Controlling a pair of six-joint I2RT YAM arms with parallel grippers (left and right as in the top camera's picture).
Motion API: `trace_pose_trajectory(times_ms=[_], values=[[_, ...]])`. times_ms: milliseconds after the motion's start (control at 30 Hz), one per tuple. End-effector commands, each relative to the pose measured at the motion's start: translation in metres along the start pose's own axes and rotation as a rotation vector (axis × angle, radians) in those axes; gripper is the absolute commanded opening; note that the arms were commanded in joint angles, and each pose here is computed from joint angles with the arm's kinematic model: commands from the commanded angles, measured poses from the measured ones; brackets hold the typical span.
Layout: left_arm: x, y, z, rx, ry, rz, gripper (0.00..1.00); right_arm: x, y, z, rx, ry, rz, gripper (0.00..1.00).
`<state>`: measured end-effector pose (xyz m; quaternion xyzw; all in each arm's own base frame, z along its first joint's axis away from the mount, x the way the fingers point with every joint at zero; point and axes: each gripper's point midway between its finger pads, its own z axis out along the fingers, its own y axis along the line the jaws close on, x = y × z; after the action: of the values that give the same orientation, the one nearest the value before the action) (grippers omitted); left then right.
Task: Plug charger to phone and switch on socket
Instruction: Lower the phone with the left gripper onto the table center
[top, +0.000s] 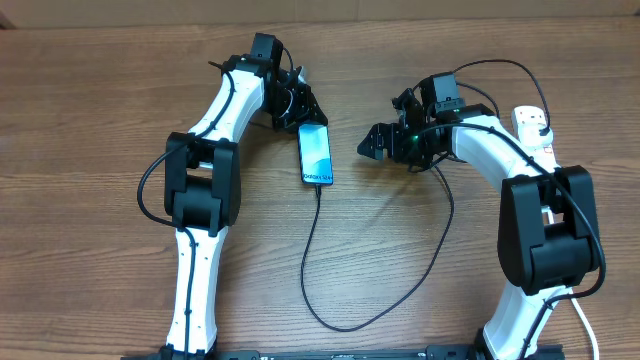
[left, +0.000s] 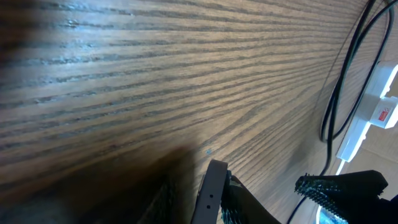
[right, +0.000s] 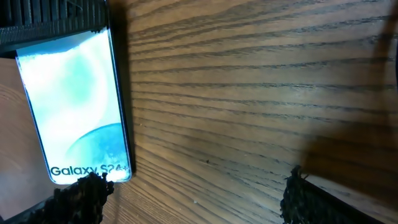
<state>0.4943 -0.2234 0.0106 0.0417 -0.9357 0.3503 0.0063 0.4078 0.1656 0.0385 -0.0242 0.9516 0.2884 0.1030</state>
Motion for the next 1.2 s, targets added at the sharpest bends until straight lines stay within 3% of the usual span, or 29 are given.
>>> trace_pose_trajectory(times_ms=[0,100,700,1167], values=[[0.01,0.014,0.009,-0.057,0.03,-0.023,0.31,-0.006,0.009,-0.011,-0.005,-0.031,-0.028,0.92],[0.011,0.015,0.009,-0.058,0.032,-0.027,0.34,-0.006,0.009,-0.011,-0.005,-0.031,-0.028,0.92],[0.014,0.025,0.008,-0.117,0.033,-0.046,0.77,-0.005,0.009,-0.01,-0.004,-0.028,-0.027,0.92],[0.019,0.056,0.001,-0.288,0.022,-0.146,0.91,-0.004,0.009,-0.01,-0.004,-0.025,-0.025,0.92]])
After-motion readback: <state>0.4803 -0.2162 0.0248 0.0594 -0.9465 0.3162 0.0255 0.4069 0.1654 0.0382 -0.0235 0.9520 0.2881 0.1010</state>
